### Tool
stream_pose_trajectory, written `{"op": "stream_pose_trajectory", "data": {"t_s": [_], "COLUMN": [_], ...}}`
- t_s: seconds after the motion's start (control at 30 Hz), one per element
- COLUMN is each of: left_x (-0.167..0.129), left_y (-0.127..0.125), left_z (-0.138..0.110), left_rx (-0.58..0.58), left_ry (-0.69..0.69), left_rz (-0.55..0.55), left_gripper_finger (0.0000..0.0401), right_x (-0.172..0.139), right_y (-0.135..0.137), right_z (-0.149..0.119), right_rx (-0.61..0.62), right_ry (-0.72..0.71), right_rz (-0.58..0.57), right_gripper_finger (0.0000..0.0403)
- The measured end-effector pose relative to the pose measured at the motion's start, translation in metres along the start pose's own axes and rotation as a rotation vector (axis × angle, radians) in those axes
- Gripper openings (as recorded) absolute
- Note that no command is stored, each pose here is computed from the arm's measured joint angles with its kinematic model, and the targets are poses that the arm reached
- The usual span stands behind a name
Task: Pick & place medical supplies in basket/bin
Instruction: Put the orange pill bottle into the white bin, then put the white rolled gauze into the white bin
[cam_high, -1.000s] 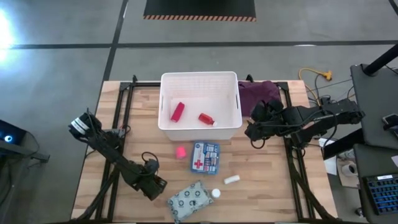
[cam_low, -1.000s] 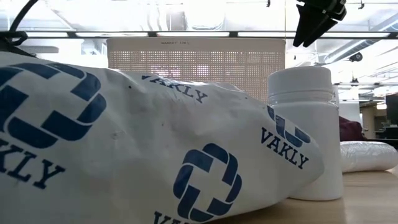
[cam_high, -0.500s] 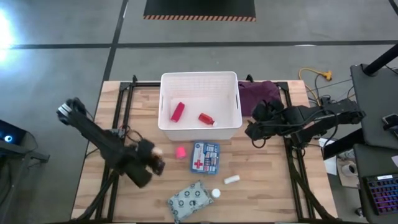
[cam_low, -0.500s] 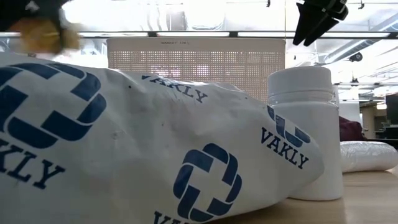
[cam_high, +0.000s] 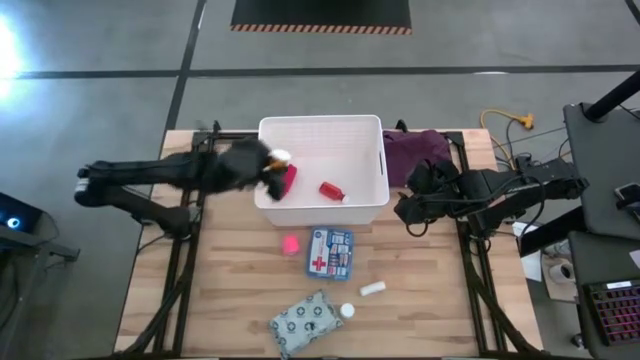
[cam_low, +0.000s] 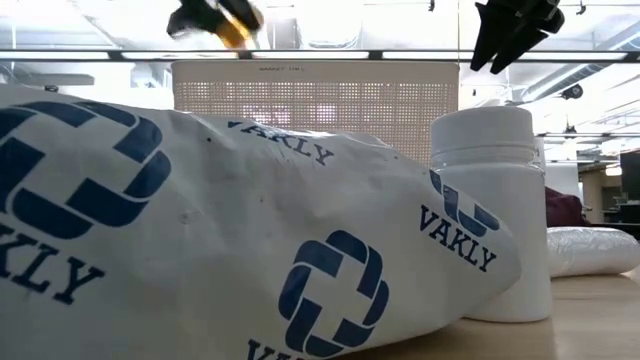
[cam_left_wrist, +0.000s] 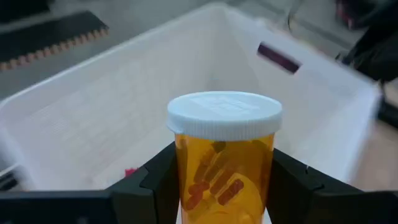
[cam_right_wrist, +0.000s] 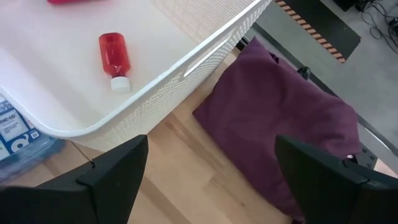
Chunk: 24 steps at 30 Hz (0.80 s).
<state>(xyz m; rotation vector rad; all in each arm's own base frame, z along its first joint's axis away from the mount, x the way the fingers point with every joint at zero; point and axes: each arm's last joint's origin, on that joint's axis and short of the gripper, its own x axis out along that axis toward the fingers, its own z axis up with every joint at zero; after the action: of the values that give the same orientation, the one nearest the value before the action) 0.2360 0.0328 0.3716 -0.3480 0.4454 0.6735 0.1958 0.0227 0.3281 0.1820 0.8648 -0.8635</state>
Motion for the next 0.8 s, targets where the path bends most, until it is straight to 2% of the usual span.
{"op": "stream_pose_trajectory", "data": {"t_s": [0.13, 0.23, 0.37, 0.5, 0.6, 0.7, 0.8], "left_x": [0.061, 0.102, 0.134, 0.147, 0.149, 0.142, 0.121], "left_y": [0.030, 0.049, 0.049, 0.040, 0.035, 0.034, 0.025], "left_z": [0.010, 0.008, 0.000, 0.001, 0.003, 0.013, 0.028], "left_rx": [-0.051, -0.080, -0.024, 0.015, 0.090, 0.135, 0.197], "left_ry": [0.104, 0.215, 0.331, 0.408, 0.467, 0.481, 0.456], "left_rz": [-0.026, -0.013, 0.025, 0.028, 0.040, 0.044, 0.014], "left_gripper_finger": [0.0164, 0.0164, 0.0168, 0.0197, 0.0231, 0.0264, 0.0286], "right_x": [0.000, 0.000, 0.001, 0.001, 0.002, 0.003, 0.004], "right_y": [0.000, 0.000, 0.000, 0.000, 0.000, 0.001, 0.001], "right_z": [0.000, 0.000, -0.001, -0.001, -0.002, -0.003, -0.004], "right_rx": [0.004, 0.018, 0.034, 0.043, 0.040, 0.035, 0.029], "right_ry": [0.000, 0.001, 0.002, 0.003, 0.005, 0.007, 0.016], "right_rz": [0.000, -0.002, -0.003, -0.005, -0.007, -0.011, -0.009], "right_gripper_finger": [0.0340, 0.0340, 0.0340, 0.0340, 0.0340, 0.0340, 0.0340]}}
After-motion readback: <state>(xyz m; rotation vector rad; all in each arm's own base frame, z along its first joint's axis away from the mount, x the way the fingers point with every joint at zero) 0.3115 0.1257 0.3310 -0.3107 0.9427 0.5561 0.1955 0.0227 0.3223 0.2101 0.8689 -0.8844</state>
